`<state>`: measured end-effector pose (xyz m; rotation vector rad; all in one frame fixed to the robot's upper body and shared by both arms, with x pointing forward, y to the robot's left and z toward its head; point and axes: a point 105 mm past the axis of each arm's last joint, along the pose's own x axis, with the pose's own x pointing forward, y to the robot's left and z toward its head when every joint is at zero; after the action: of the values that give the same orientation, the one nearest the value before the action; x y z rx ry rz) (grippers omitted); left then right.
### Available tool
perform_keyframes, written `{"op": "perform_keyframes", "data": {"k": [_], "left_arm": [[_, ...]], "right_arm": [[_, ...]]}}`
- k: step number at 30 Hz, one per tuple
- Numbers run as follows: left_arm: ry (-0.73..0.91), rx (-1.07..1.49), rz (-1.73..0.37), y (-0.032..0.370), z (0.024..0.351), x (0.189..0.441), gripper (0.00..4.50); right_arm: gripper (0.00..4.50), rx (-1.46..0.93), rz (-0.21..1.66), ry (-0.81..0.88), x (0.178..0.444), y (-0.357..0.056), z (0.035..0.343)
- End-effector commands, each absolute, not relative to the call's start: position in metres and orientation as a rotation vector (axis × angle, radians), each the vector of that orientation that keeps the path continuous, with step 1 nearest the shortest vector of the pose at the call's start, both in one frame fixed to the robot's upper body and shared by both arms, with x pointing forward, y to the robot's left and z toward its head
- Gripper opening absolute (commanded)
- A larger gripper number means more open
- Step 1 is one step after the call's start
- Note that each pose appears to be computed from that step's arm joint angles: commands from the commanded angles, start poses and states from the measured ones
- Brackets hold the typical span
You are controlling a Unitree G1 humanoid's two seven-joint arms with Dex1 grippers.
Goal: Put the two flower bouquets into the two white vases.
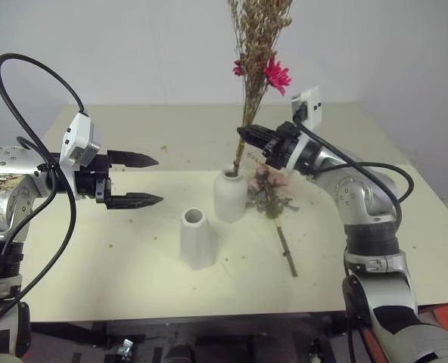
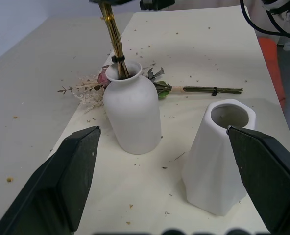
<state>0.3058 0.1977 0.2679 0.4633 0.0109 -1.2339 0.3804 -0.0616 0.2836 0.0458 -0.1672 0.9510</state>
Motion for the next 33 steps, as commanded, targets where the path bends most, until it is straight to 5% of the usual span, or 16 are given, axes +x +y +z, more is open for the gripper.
{"op": "perform_keyframes", "data": {"k": [1, 11, 24, 33], "left_arm": [[-0.037, 0.491, -1.236, 0.194, 0.28, 0.302, 4.5], [-0.042, 0.48, -1.241, 0.191, 0.28, 0.301, 4.5], [-0.04, 0.483, -1.243, 0.192, 0.279, 0.303, 4.5], [-0.043, 0.486, -1.248, 0.192, 0.278, 0.303, 4.5]], "right_arm": [[0.01, -0.002, 0.962, -0.219, 0.378, -0.057, 0.287], [0.01, -0.064, 0.975, -0.2, 0.375, -0.05, 0.266], [4.31, -0.153, 1.003, -0.215, 0.362, -0.056, 0.261], [4.46, -0.28, 1.003, -0.11, 0.348, -0.088, 0.248]]}}
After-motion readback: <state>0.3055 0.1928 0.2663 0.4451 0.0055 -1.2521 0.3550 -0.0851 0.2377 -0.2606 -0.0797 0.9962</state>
